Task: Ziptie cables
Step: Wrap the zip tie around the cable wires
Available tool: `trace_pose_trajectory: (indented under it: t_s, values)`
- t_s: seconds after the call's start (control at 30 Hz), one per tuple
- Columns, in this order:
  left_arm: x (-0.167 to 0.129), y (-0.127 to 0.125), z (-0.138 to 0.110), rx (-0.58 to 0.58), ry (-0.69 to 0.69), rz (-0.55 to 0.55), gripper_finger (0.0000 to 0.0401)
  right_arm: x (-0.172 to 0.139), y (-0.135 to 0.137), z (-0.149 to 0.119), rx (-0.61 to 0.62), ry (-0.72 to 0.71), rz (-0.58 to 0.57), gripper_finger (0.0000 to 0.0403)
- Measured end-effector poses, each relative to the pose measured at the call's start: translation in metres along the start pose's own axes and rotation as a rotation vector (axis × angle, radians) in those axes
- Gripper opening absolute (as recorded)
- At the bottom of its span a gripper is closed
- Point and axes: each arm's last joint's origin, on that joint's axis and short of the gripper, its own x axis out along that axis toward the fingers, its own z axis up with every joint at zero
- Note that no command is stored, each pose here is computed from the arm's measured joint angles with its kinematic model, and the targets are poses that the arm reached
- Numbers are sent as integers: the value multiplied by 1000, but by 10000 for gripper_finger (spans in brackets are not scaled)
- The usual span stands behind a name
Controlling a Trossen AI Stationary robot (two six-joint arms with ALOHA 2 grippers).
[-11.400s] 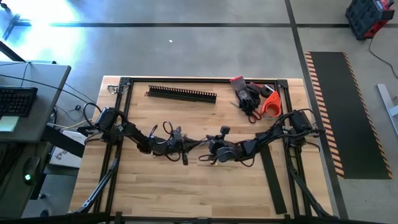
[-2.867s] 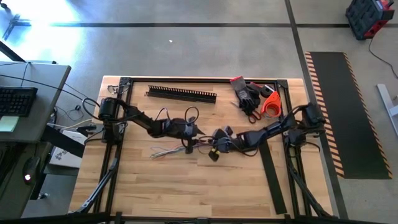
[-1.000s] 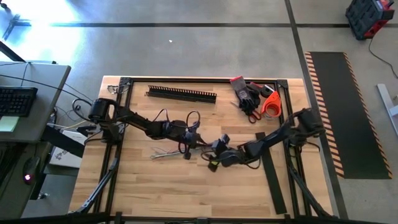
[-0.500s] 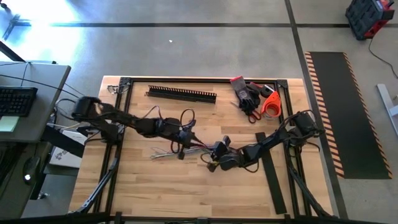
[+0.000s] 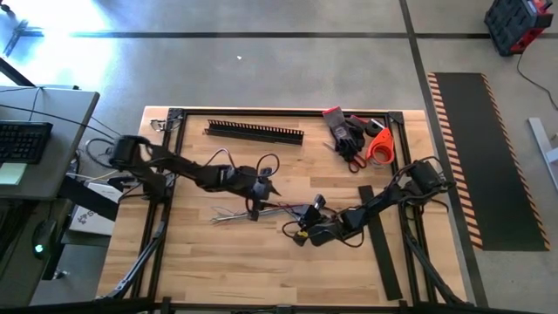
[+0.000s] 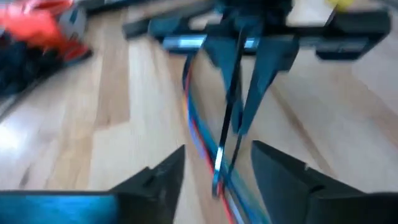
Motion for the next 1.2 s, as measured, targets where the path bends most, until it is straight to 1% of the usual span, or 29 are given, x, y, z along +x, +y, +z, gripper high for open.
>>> trace_pose_trajectory:
  t_s: [0.07,0.13,0.2,0.27,0.4,0.57,1.0,1.07,1.2]
  values:
    - [9,1,-3,18,-57,-15,182,0,0,0,1,-1,2,1]
    - [17,1,-7,34,-85,-15,199,0,0,0,1,1,3,0]
    - [23,0,-11,44,-101,-42,205,0,0,0,2,1,5,0]
    - [25,-1,-12,47,-132,-70,202,0,0,0,6,2,7,0]
    - [25,-1,-11,31,-151,-96,172,0,0,0,8,2,8,0]
    - [24,0,-6,32,-202,-87,121,0,0,0,4,3,9,0]
    - [25,1,-6,30,-192,-56,14,0,1,1,9,-1,13,0]
    - [25,1,-6,30,-192,-57,5,0,1,1,9,-2,11,1]
    - [25,1,-6,30,-192,-57,3,0,1,1,-15,-3,11,14]
